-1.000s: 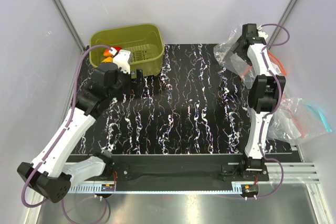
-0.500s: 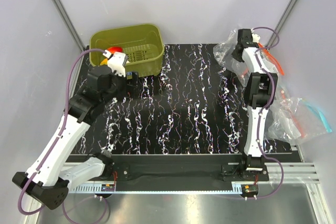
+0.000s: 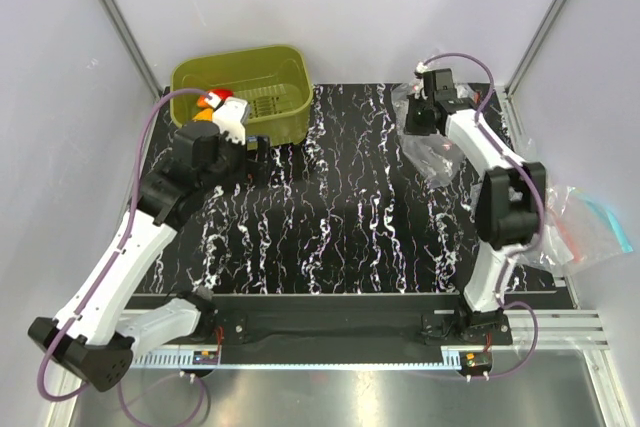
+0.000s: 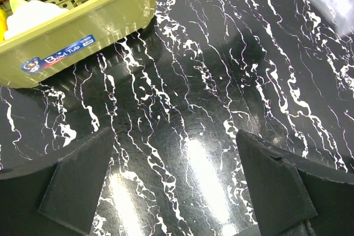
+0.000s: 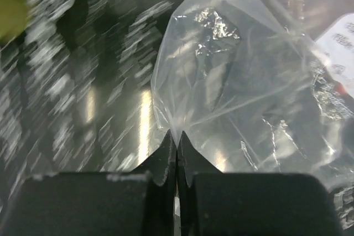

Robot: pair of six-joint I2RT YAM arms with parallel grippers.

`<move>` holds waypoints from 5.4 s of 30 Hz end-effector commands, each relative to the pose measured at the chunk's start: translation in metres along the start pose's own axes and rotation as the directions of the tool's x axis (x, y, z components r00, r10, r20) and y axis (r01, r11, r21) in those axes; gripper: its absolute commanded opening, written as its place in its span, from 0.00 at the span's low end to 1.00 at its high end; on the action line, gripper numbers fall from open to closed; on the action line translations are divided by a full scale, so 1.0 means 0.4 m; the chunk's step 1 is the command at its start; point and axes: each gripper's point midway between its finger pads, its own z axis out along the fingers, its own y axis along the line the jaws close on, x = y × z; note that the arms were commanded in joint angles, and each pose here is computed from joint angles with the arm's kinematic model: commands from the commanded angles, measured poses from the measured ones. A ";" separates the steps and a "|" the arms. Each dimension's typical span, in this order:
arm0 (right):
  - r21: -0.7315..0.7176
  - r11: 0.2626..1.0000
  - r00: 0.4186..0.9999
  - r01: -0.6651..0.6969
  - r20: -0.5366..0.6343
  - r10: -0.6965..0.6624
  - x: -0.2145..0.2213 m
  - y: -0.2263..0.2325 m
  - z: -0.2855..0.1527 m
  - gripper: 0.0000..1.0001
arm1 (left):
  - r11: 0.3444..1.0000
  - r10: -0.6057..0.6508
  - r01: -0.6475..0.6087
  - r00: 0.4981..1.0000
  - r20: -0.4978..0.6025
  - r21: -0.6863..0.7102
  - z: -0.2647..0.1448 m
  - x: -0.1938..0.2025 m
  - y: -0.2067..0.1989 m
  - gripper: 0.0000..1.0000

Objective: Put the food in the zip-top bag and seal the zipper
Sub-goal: Move the zipper food storage bag to the center of the board, then pick up the zipper food storage bag at the center of the board.

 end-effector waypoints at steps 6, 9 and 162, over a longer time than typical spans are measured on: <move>-0.498 0.836 0.969 0.231 0.041 -0.243 0.188 0.239 -0.378 0.52 | 0.998 0.001 -0.007 0.997 0.080 0.069 -0.030 -0.057 -0.031 0.99; -0.470 0.850 0.969 0.235 0.051 -0.240 0.213 0.218 -0.442 0.82 | 0.997 -0.005 -0.001 0.996 0.086 0.080 -0.027 -0.061 -0.036 0.99; 0.021 0.994 0.994 0.105 -0.040 -0.105 0.220 0.337 -0.363 0.00 | 0.987 0.011 -0.012 1.000 -0.006 -0.162 0.116 -0.130 0.092 0.99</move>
